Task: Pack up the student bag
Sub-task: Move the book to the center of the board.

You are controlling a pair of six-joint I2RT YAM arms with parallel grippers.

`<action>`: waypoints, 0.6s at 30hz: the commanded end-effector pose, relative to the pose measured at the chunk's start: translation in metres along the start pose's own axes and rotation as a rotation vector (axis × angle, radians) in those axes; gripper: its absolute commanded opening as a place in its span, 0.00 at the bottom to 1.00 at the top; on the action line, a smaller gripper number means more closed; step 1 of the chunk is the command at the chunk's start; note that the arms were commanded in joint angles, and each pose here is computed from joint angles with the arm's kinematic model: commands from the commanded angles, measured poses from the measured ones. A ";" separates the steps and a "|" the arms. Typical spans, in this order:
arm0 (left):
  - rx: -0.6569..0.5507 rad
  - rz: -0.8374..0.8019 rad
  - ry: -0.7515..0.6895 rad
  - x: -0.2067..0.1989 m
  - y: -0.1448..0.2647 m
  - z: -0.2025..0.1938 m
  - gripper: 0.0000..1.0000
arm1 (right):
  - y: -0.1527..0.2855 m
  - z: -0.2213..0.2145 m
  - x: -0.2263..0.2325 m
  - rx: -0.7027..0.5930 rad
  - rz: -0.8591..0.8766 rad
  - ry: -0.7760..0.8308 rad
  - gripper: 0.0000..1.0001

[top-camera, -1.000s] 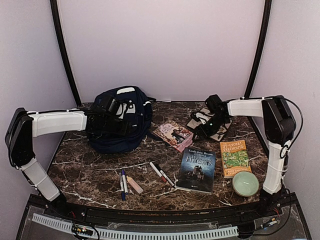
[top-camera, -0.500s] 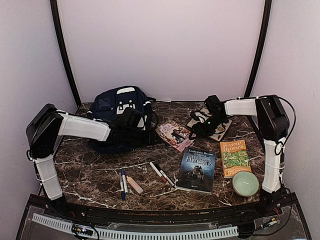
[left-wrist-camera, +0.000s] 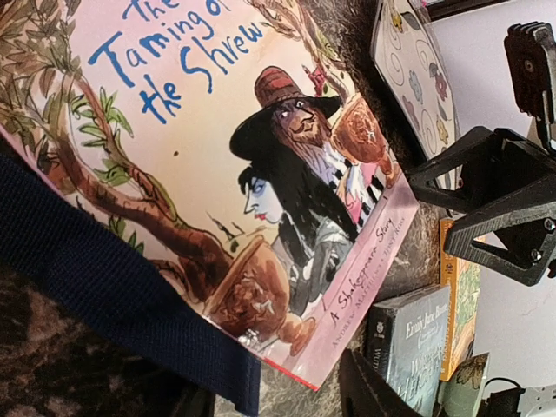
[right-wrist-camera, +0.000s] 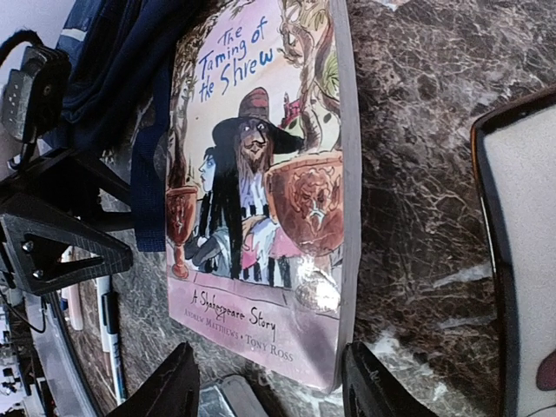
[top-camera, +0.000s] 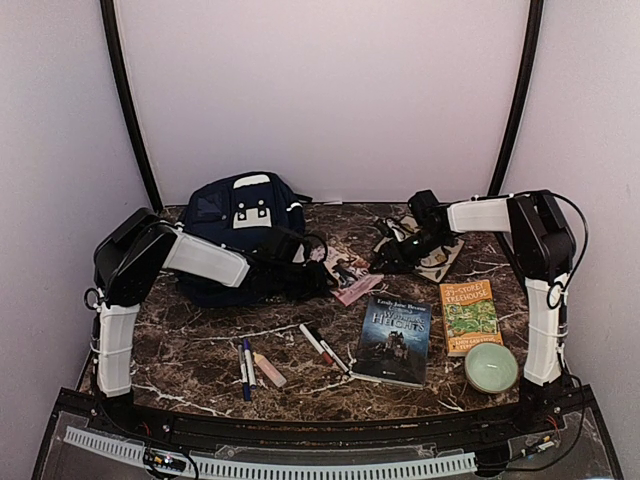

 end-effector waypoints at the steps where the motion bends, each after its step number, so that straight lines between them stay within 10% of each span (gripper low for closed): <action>1: -0.002 0.046 0.092 0.011 -0.004 -0.002 0.51 | -0.001 0.006 0.011 -0.026 0.095 0.003 0.55; 18: -0.016 0.102 0.114 0.027 -0.005 -0.007 0.50 | -0.008 0.001 -0.004 -0.017 0.031 -0.030 0.50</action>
Point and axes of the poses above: each gripper's point midway between its finger pads, its own y axis back along the fingers, its own x axis along the line the jaws close on, z = x × y, the point moved 3 cm from there along y, back along the fingers
